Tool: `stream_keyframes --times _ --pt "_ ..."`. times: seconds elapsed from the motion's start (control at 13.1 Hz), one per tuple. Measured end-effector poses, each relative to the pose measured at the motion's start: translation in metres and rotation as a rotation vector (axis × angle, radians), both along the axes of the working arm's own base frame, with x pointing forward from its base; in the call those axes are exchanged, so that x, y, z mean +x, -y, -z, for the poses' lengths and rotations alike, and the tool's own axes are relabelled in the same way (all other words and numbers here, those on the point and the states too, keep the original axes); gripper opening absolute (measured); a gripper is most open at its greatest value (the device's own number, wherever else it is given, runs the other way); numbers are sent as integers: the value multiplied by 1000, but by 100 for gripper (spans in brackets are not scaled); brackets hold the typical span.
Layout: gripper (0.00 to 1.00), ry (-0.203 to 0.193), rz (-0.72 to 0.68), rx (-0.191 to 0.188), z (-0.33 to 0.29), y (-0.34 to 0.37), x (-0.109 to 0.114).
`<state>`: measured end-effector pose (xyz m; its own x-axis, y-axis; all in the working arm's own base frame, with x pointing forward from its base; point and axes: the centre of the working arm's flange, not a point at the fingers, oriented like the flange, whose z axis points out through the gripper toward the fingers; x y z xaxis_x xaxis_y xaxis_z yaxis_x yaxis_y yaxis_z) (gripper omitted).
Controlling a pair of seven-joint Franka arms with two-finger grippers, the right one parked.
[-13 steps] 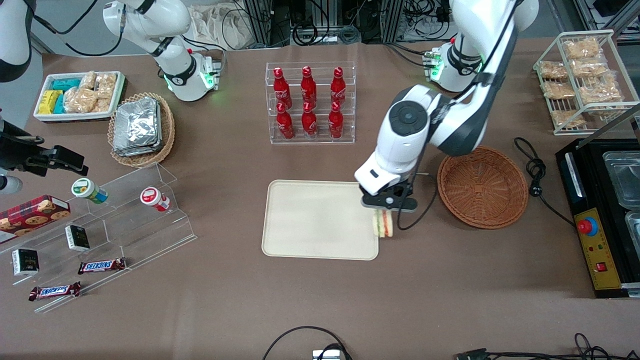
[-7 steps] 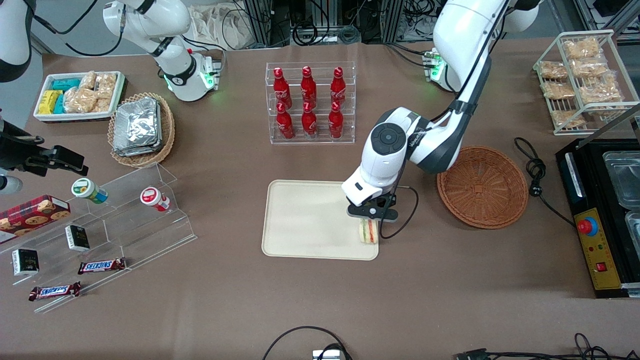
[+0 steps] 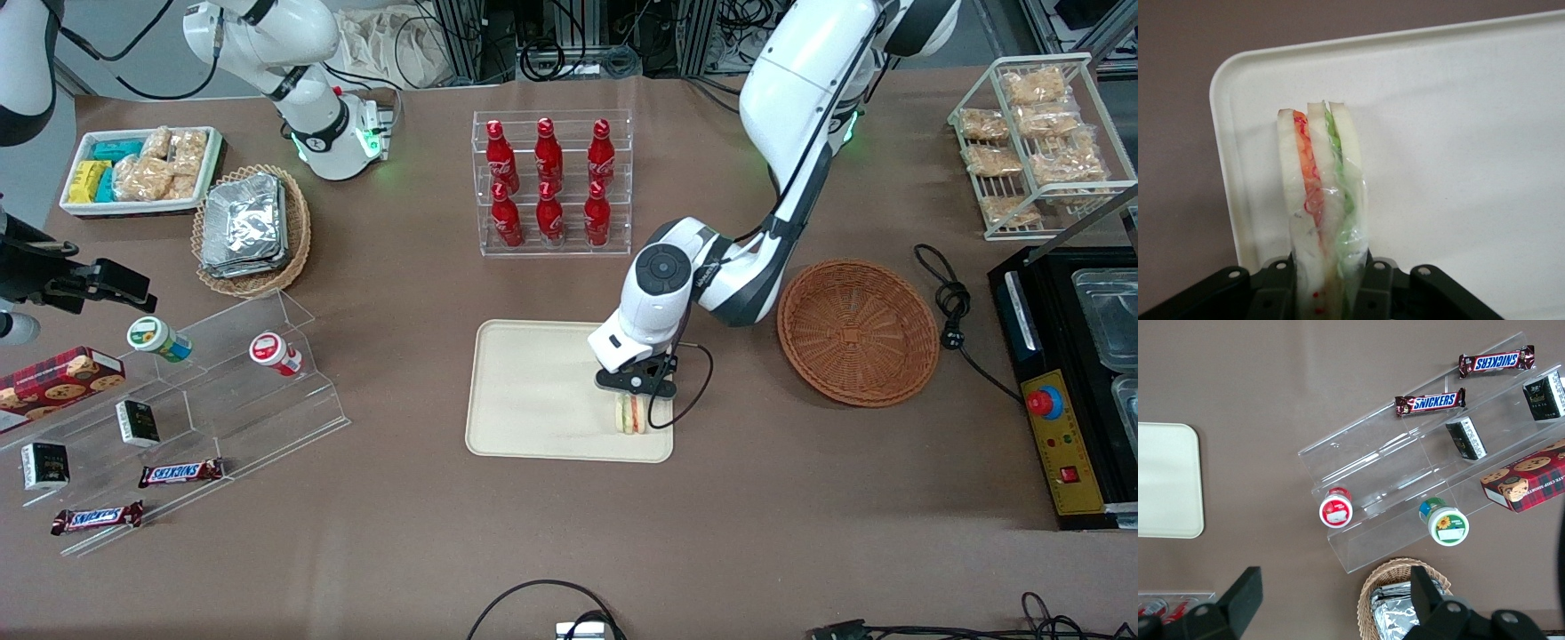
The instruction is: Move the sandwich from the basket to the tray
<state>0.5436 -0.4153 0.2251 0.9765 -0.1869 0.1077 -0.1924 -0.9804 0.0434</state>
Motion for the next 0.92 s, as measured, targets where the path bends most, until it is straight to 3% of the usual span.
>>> stream_keyframes --times 0.23,0.69,0.76,0.92 --pt "34 -1 0 0 3 1 1" --pt "95 5 -33 -10 0 3 4" --pt "100 13 -44 -18 -6 5 8" --pt "100 29 -111 -52 -26 8 17"
